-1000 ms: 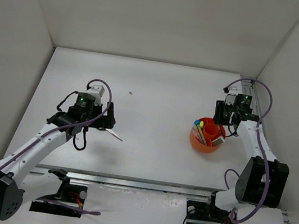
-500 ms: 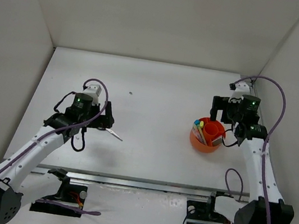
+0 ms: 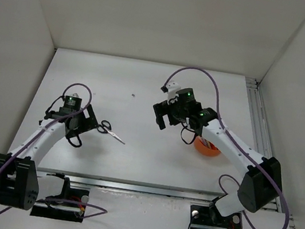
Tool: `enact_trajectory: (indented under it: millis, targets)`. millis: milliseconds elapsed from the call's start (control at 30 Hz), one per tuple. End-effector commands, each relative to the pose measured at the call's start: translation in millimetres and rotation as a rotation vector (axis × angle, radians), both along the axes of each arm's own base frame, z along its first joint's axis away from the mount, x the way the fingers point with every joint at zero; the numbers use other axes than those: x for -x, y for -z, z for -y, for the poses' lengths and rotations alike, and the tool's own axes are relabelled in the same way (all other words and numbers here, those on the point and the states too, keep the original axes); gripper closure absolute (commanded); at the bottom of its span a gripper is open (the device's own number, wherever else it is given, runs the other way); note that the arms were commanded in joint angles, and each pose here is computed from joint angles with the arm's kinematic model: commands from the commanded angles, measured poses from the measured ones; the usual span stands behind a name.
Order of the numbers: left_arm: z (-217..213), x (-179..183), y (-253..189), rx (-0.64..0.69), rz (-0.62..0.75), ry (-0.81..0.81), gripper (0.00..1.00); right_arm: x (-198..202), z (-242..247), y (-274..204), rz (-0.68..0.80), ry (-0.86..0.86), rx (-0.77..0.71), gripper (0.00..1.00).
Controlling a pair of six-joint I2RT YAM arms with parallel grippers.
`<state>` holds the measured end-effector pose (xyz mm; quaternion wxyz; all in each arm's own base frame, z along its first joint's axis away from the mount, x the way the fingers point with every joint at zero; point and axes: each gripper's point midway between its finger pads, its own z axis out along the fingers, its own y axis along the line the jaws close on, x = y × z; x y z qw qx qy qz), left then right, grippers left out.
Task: Sort the stationery into containers
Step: Pick up the scissors from the center of the board.
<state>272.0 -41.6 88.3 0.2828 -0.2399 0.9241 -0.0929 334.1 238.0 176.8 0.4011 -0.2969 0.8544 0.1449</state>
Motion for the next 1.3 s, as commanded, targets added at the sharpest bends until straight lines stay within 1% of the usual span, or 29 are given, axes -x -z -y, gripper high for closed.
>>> enact_trajectory:
  millis: [0, 100, 167, 200, 233, 300, 433, 667, 767, 867, 900, 933, 967, 1033, 1100, 1133, 1167, 1267]
  targets:
    - [-2.4, -12.7, 1.4, 0.021, 0.007, -0.055, 0.08, -13.9, -8.9, -21.4, 0.038, 0.067, -0.045, 0.02]
    - [-9.3, -24.6, 4.9, -0.010, 0.011, -0.088, 0.10, -11.9, -12.0, -17.0, 0.012, 0.113, -0.063, 0.02]
    - [-12.7, -28.8, 12.9, -0.026, -0.018, -0.111, 0.13, -13.1, -7.4, -17.7, 0.021, 0.163, -0.058, 0.02]
    - [-14.8, -34.1, 10.8, -0.054, -0.011, -0.118, 0.15, -12.7, -5.9, -17.6, 0.020, 0.178, -0.060, 0.02]
    - [-17.4, -34.5, 13.3, -0.078, -0.022, -0.134, 0.17, -15.4, 0.4, -18.4, 0.032, 0.228, -0.051, 0.02]
    - [-17.1, -38.2, 18.0, -0.115, -0.044, -0.140, 0.19, -16.5, 9.3, -22.5, 0.055, 0.268, -0.045, 0.02]
    - [-14.3, -42.7, 23.5, -0.166, -0.070, -0.145, 0.20, -18.0, 27.9, -27.0, 0.095, 0.352, -0.022, 0.02]
    - [-1.0, -52.3, 35.8, -0.184, -0.109, -0.110, 0.20, -14.7, 41.4, -21.9, 0.105, 0.403, 0.004, 0.02]
    - [-0.4, -51.8, 42.7, -0.201, -0.134, -0.126, 0.21, -14.5, 47.3, -20.8, 0.109, 0.421, 0.014, 0.02]
    - [0.1, -46.5, 49.6, -0.234, -0.161, -0.128, 0.27, -13.4, 53.7, -24.0, 0.126, 0.445, 0.018, 0.02]
    - [-0.4, -45.7, 51.7, -0.236, -0.166, -0.133, 0.30, -14.0, 57.2, -24.4, 0.133, 0.457, 0.026, 0.02]
    - [1.9, -44.8, 53.7, -0.240, -0.168, -0.127, 0.31, -13.4, 60.2, -24.9, 0.138, 0.467, 0.028, 0.02]
    - [3.5, -42.9, 54.4, -0.250, -0.173, -0.126, 0.35, -13.2, 62.1, -25.6, 0.142, 0.475, 0.030, 0.02]
    - [3.2, -42.0, 54.7, -0.276, -0.172, -0.130, 0.39, -12.1, 66.7, -25.2, 0.148, 0.494, 0.035, 0.02]
    - [6.2, -44.9, 54.8, -0.282, -0.172, -0.123, 0.48, -10.7, 70.6, -25.8, 0.151, 0.509, 0.032, 0.02]
    - [7.2, -48.7, 52.2, -0.279, -0.164, -0.124, 0.53, -10.9, 71.8, -26.6, 0.154, 0.514, 0.030, 0.02]
    - [10.3, -50.3, 51.8, -0.282, -0.161, -0.112, 0.64, -9.6, 72.9, -28.1, 0.158, 0.522, 0.025, 0.02]
    - [10.3, -57.4, 50.8, -0.301, -0.161, -0.094, 0.87, -6.5, 76.7, -30.6, 0.165, 0.528, 0.018, 0.02]
